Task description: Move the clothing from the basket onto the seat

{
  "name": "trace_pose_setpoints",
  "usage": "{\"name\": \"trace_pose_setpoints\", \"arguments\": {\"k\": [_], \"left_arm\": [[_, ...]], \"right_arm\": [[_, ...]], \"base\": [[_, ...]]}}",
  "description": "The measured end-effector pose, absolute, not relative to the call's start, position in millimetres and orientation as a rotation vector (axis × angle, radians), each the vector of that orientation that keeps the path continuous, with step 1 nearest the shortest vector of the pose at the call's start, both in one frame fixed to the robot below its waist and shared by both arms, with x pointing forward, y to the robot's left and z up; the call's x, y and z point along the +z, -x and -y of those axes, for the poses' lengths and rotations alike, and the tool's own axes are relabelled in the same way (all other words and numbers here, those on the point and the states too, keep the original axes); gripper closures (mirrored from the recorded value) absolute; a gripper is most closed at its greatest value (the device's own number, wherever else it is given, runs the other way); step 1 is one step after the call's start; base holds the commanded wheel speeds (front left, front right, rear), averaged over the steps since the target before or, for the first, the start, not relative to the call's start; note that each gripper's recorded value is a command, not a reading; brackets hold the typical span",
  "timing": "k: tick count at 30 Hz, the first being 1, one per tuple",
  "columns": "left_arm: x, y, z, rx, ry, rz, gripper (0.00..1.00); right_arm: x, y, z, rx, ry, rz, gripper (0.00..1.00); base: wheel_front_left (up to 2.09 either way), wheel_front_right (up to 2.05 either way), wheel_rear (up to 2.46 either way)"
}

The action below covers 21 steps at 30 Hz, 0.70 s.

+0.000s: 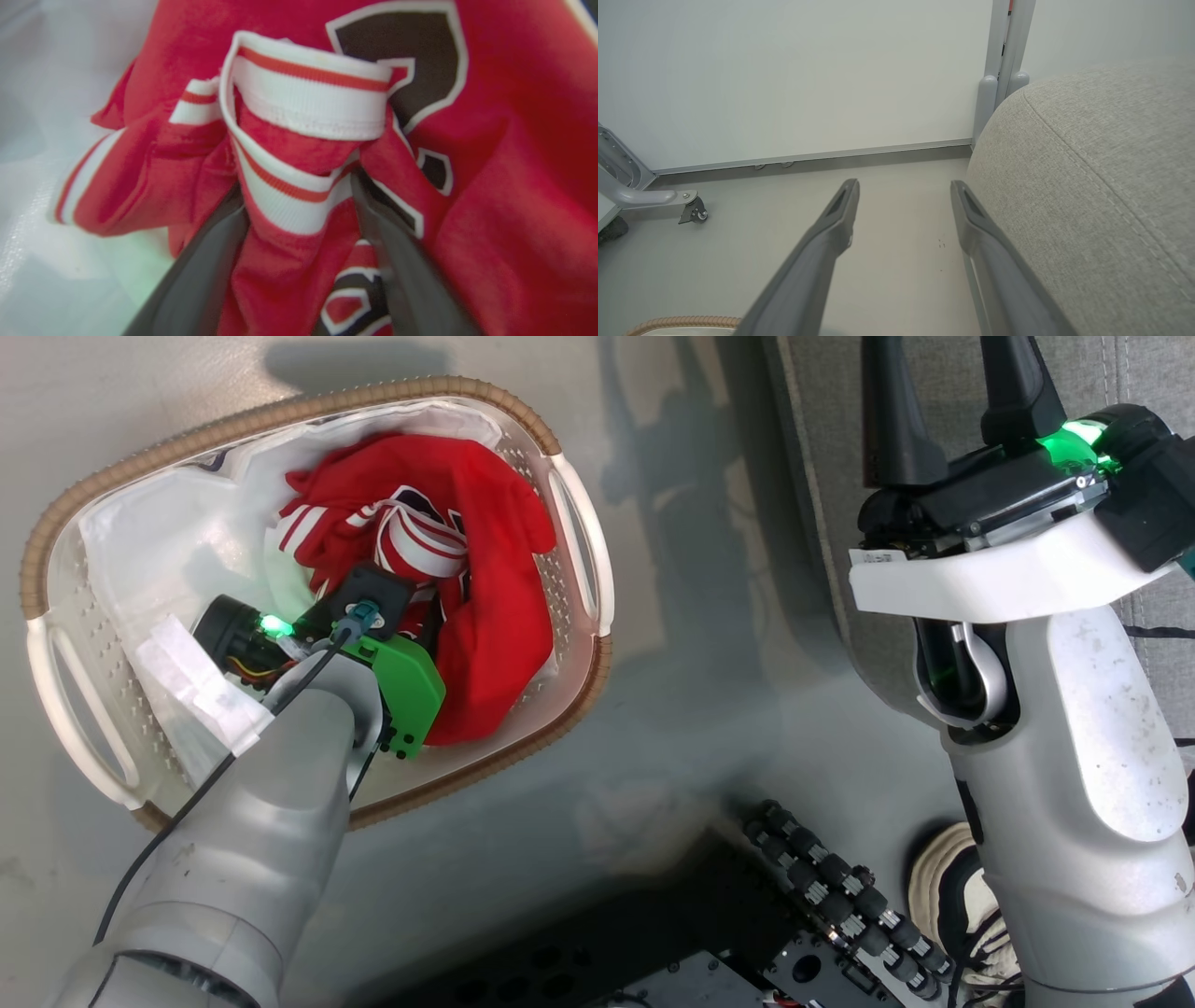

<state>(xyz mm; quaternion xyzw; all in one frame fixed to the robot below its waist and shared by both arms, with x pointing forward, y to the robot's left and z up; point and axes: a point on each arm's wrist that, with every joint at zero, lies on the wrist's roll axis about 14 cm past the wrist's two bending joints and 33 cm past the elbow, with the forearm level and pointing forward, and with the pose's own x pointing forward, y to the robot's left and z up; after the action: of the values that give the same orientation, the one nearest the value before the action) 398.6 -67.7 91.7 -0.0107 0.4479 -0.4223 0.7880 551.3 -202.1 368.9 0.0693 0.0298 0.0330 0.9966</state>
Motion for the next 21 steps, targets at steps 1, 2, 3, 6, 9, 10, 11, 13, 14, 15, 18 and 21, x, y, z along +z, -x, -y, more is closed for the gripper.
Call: {"name": "trace_pose_setpoints", "arguments": {"k": [1, 2, 3, 6, 9, 10, 11, 13, 14, 15, 18, 21], "left_arm": [[92, -398, 68, -0.911, 0.023, -0.967, 0.55], [92, -397, 68, -0.912, 0.022, -0.971, 0.55], [92, -396, 69, -0.914, 0.023, -0.973, 1.0], [93, -397, 68, -0.9, 0.033, -0.981, 1.0], [94, -399, 67, -0.889, 0.035, -0.984, 1.0], [95, -400, 68, -0.889, 0.035, -0.982, 1.0], [97, -401, 68, -0.885, 0.038, -0.98, 1.0], [101, -405, 68, -0.879, 0.04, -0.972, 1.0], [104, -407, 69, -0.877, 0.041, -0.965, 1.0], [107, -408, 70, -0.879, 0.04, -0.957, 1.0], [121, -415, 75, -0.887, 0.045, -0.918, 1.0], [134, -418, 75, -0.879, 0.061, -0.891, 1.0]], "right_arm": [[369, -551, 202, 0.066, -0.139, -0.06, 0.0], [369, -551, 202, 0.066, -0.139, -0.06, 0.0], [369, -551, 202, 0.065, -0.139, -0.06, 0.0], [371, -552, 202, 0.065, -0.141, -0.056, 0.0], [374, -552, 202, 0.066, -0.148, -0.052, 0.0], [376, -552, 202, 0.066, -0.148, -0.051, 0.0], [377, -551, 202, 0.066, -0.149, -0.05, 0.0], [380, -551, 202, 0.068, -0.149, -0.047, 0.0], [383, -550, 201, 0.07, -0.149, -0.044, 0.0], [385, -550, 201, 0.071, -0.15, -0.042, 0.0], [390, -548, 201, 0.069, -0.15, -0.04, 0.0], [394, -542, 199, 0.069, -0.15, -0.046, 0.0]], "base": [[0.0, 0.0, 0.0], [0.0, 0.0, 0.0], [0.0, 0.0, 0.0], [0.0, 0.0, 0.0], [0.0, 0.0, 0.0], [0.0, 0.0, 0.0], [0.0, 0.0, 0.0], [0.0, 0.0, 0.0], [0.0, 0.0, 0.0], [0.0, 0.0, 0.0], [0.0, 0.0, 0.0], [0.0, 0.0, 0.0]]}}
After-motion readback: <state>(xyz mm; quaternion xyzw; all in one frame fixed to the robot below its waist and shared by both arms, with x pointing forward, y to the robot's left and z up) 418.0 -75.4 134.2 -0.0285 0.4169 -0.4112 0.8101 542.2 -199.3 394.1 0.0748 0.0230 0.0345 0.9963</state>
